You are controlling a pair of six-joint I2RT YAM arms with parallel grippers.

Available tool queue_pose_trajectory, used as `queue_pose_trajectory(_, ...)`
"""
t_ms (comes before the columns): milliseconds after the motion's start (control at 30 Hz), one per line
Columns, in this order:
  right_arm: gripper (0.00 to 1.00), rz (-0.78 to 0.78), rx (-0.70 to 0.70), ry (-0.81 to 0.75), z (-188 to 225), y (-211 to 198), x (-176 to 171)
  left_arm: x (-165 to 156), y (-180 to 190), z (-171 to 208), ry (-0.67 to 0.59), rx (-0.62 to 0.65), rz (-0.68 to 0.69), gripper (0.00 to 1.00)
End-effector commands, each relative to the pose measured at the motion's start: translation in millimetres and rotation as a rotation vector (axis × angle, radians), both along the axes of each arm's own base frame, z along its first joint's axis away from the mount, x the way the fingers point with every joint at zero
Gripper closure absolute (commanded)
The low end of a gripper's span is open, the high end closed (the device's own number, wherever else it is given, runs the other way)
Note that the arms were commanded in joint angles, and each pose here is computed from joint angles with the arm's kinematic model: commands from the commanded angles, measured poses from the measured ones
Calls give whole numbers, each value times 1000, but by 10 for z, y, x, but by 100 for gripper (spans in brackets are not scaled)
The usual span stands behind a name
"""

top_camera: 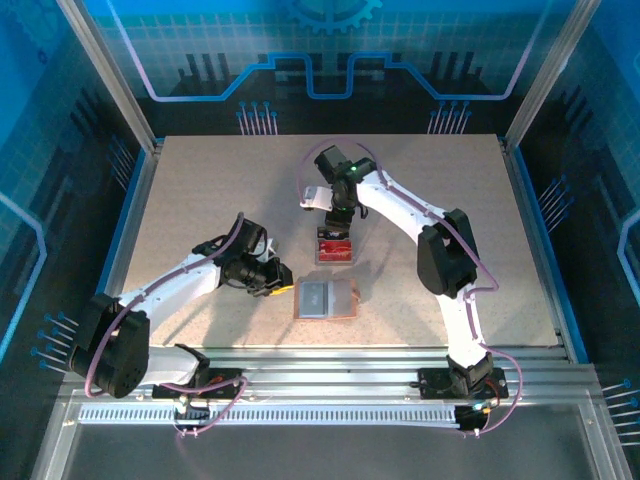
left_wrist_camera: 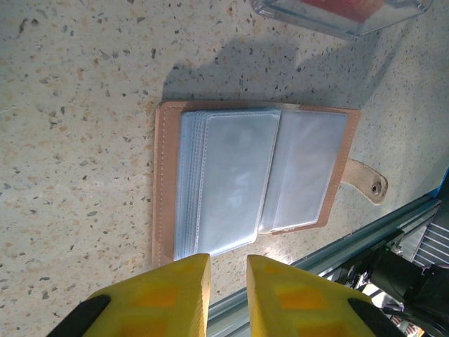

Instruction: Take the credit cards out of the card holder

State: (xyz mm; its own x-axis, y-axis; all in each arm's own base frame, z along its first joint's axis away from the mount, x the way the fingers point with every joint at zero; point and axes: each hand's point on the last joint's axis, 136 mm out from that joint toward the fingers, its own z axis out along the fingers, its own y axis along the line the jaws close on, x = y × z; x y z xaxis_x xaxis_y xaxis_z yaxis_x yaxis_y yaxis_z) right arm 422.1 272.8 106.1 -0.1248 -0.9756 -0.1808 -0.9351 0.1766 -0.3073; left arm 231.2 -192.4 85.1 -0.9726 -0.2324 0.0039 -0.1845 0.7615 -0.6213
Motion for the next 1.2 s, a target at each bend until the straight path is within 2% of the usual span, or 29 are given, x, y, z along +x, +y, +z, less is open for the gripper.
queue_pose_trajectory(0,39,-12,3,-16,6,-11,41,-47,3,-37,31,-14,7,79)
queue_pose_trajectory(833,38,0,-12,57,-312,18,-34,-66,8,-39,32,-13,5,79)
queue_pose_trajectory(1033,38,0,-5,33,-216,37,-14,-63,11,-44,34,-11,3,79)
queue_pose_trajectory(1167,38,-7,20,-4,-7,52,-19,-51,4,-39,30,-17,6,79)
